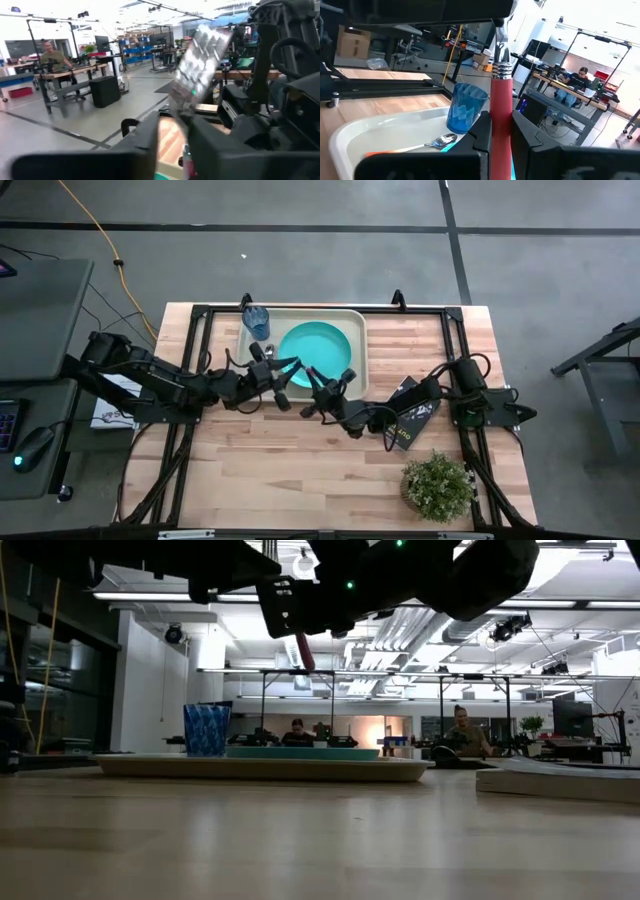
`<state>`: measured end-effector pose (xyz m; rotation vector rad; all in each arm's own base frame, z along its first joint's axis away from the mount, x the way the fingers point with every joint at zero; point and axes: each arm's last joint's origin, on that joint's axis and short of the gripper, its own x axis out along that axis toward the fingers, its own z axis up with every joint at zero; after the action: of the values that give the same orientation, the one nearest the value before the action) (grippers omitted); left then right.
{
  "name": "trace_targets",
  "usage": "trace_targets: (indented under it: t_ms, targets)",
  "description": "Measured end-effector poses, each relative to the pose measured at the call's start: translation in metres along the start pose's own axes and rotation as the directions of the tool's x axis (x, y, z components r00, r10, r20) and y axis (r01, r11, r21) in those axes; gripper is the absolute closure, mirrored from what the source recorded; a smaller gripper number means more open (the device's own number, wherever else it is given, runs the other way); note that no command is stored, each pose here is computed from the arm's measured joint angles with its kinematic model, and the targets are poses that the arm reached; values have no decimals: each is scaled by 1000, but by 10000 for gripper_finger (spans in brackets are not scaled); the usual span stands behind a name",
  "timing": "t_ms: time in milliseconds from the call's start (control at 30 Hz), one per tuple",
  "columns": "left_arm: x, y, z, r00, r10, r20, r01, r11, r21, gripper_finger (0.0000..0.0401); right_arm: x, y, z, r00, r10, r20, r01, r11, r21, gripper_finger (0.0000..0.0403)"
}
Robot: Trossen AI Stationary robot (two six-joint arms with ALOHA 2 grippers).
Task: Pick and place plate/cup/fork/spoon on tray
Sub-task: Put the pink fork on the white tray beside the orange spoon
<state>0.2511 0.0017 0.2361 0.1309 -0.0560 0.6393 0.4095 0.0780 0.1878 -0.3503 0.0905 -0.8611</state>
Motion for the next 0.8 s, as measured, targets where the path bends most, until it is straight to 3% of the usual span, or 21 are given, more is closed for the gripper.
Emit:
trace_targets:
  t_ms: [67, 133, 233, 400, 600, 800]
  targets:
    - [0, 0, 0, 1000, -8, 1, 8, 1000, 1, 372, 0, 0, 0, 1000, 0, -4, 0, 1000, -4, 386]
    - [0, -1, 0, 1000, -20, 1, 20, 1000, -2, 389, 0, 1, -2, 1000, 3, -13, -3, 1000, -3, 386]
    - [0, -1, -1, 1000, -21, -4, 21, 1000, 3, 394, 0, 2, -3, 1000, 9, -20, -9, 1000, 4, 358]
    - [0, 0, -2, 1000, 9, -15, -8, 999, 36, 401, -3, 3, -3, 999, 21, -25, -21, 1000, -21, 271]
    - [-4, 3, 0, 995, 90, -49, -84, 988, 127, 401, -16, -2, 12, 998, -36, -58, 33, 998, -59, 169]
    - [-29, 12, 19, 985, 148, -84, -127, 970, 208, 401, -28, -10, 19, 989, -73, -129, 47, 980, -193, 131]
